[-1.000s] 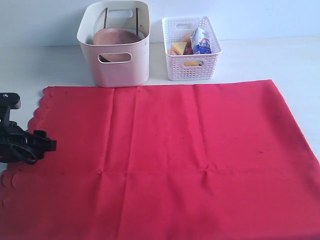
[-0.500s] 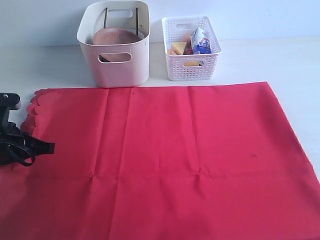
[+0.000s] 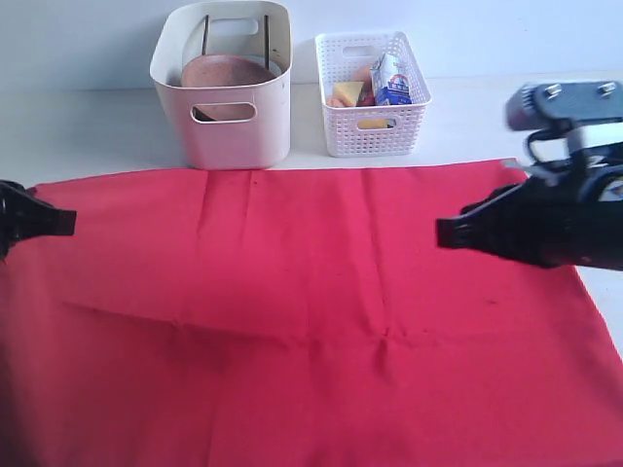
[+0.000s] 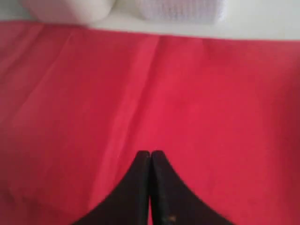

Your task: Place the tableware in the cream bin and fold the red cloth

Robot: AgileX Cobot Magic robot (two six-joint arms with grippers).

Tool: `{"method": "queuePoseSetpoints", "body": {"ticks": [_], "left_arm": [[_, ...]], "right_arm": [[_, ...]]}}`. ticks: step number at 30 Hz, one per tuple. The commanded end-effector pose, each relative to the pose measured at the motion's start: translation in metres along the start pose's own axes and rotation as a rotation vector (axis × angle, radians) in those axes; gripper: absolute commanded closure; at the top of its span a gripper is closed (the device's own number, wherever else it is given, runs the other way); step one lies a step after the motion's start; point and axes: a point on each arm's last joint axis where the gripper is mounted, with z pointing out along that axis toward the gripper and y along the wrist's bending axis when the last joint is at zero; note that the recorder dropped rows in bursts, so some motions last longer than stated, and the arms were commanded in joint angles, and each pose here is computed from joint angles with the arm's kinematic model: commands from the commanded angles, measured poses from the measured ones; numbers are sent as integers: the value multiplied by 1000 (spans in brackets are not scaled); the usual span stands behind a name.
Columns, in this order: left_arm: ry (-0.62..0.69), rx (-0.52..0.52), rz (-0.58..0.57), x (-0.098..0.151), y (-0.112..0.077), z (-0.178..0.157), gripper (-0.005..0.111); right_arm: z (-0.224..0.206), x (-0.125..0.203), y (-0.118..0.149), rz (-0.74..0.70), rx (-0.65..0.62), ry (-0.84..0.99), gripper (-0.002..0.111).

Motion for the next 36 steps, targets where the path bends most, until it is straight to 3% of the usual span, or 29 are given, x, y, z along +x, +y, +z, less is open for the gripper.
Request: {"method": "queuePoseSetpoints", "body": {"ticks": [1, 8, 21, 25, 32, 36], "left_arm": [[-48, 26, 33, -23, -4, -26, 107], [47, 45, 46, -14, -5, -24, 107], [258, -4, 17, 40, 3, 50, 104], [310, -13, 14, 50, 5, 67, 80], [356, -13, 68, 60, 7, 80, 1], [328, -20, 74, 58, 8, 81, 2]], "right_arm": [[43, 5, 23, -90, -23, 111, 108], [90, 19, 39, -156, -28, 246, 108], [96, 22, 38, -159, -24, 267, 108], [96, 22, 38, -159, -24, 267, 108], [96, 22, 38, -164, -24, 267, 108], [96, 22, 38, -184, -27, 267, 108]]}}
